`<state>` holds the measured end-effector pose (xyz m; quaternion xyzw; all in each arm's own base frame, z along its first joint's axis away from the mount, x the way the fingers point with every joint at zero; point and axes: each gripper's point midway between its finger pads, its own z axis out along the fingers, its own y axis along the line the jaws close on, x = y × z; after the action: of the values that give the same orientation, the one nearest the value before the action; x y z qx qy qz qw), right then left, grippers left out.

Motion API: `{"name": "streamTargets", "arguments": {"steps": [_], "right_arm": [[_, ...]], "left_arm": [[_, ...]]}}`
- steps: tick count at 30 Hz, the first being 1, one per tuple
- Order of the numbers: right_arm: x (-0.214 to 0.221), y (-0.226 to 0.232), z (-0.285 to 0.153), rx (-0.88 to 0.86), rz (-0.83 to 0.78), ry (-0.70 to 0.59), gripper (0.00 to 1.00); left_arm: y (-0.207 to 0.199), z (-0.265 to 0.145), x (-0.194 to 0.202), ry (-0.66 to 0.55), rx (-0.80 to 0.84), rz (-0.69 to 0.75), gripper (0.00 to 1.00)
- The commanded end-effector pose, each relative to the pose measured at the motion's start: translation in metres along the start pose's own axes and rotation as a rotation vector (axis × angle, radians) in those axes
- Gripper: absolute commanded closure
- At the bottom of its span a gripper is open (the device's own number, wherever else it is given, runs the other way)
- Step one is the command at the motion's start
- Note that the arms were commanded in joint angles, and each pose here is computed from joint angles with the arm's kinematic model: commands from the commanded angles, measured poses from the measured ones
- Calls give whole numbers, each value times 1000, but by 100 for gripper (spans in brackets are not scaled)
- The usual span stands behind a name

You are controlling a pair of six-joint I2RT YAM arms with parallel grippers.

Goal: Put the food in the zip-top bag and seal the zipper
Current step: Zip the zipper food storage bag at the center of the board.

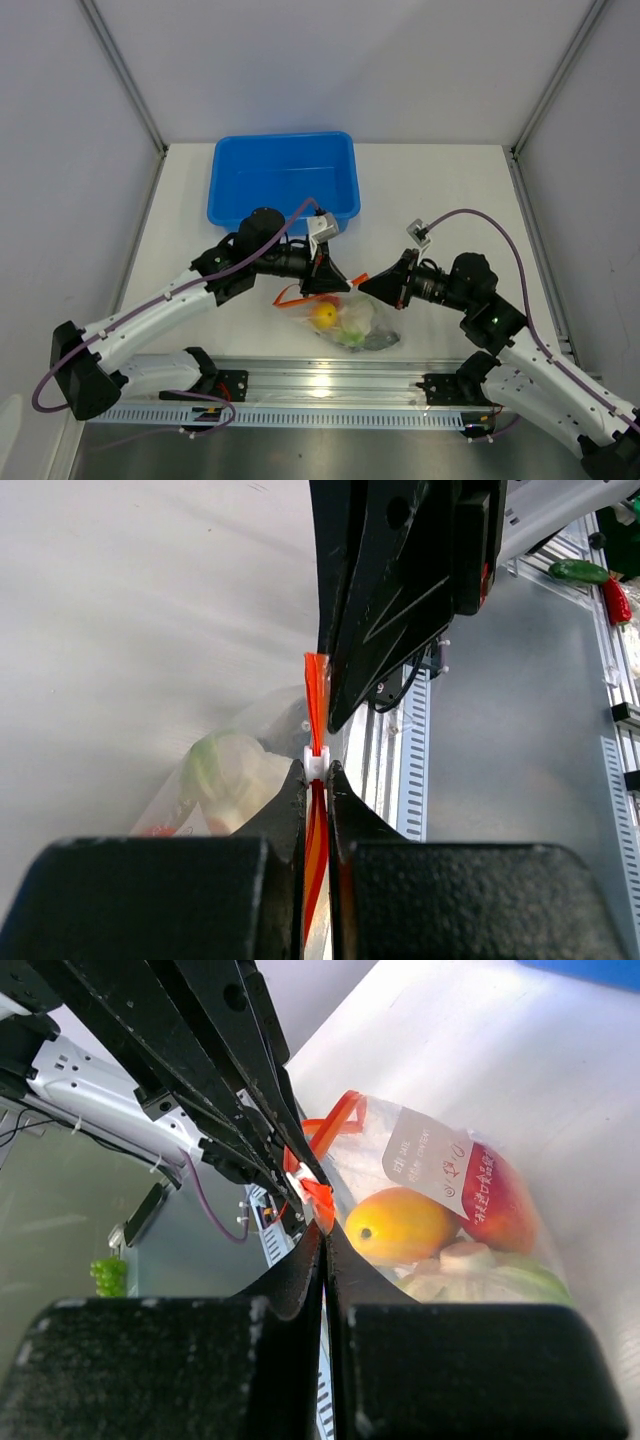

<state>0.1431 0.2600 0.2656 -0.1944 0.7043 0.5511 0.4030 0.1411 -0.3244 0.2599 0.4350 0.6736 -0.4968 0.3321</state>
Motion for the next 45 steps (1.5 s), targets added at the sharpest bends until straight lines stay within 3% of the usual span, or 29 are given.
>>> {"name": "streamTargets", "arguments": {"steps": [1,7,10,11,13,28,40,45], "right_arm": [[-37,12,-5,-25,-56,-142,100],[-11,16,-2,-86,-110,71,99],[-10,19,-4,-95,-167,134,84],[-11,19,-4,-99,-186,141,72],[-13,24,-5,-115,-196,152,64],[-7,22,3,-198,-131,193,65],[-4,21,8,-222,-109,212,78],[2,19,8,-229,-100,237,78]], "left_arm": [[-1,-9,15,34,-16,-12,100],[-9,-10,15,31,26,-3,99],[-8,-8,17,38,33,-9,99],[-9,-8,16,38,36,-10,100],[-10,-8,16,36,42,-10,99],[-12,-10,12,23,43,-10,100],[-13,-10,10,20,46,-2,99],[-12,-10,11,24,43,-3,100]]}}
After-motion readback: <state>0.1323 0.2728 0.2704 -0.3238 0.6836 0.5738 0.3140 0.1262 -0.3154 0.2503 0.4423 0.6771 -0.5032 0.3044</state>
